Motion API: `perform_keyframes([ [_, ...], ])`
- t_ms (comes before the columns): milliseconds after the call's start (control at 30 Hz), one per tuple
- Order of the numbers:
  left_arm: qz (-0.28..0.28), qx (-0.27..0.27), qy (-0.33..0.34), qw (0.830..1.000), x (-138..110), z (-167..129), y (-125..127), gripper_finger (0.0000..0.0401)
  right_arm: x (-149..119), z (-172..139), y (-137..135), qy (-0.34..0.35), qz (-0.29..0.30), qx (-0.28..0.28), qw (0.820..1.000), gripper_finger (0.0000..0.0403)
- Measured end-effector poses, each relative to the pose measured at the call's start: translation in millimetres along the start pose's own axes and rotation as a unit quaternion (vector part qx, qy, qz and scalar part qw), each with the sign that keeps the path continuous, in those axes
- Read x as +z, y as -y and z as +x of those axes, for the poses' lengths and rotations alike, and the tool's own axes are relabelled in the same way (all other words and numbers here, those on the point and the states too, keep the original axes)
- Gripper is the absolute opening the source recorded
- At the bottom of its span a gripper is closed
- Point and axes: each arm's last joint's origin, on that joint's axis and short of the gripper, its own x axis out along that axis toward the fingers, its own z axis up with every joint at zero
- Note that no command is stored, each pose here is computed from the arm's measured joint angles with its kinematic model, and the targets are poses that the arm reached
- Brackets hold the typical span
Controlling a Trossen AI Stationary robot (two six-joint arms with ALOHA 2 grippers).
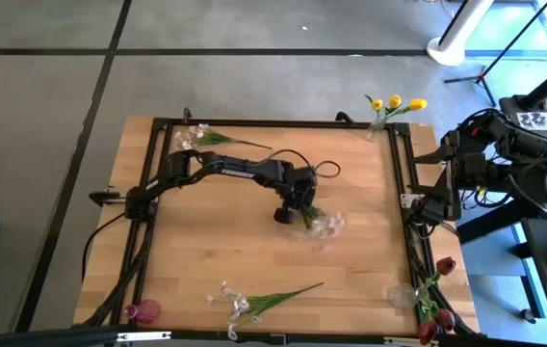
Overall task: Sort flowers into vase by color
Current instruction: Put the center white flowers into the pink crystal vase
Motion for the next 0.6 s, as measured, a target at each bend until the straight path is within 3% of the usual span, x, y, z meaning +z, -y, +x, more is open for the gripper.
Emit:
perform_keyframes([
  [133,-0.047,0.022,0.016,0.999,17.7,-14.3,11.7,0.0007,-0.1,-0.3,0.8,0.000,-0.011,0.001,1.000,0.0259],
  [267,-0.155,0.056,0.023,0.986,31.0,-54.2,22.2,0.0002,-0.4,0.3,-2.3,-0.008,-0.014,0.023,1.000,0.0259],
  [433,-0.314,0.077,0.020,0.946,32.4,-93.2,47.7,0.0001,-1.1,4.1,-15.8,-0.026,-0.045,0.063,0.997,0.0259],
  [600,-0.433,0.082,-0.043,0.896,27.3,-106.0,88.4,0.0001,-2.1,8.0,-29.7,-0.045,-0.073,0.101,0.991,0.0259],
])
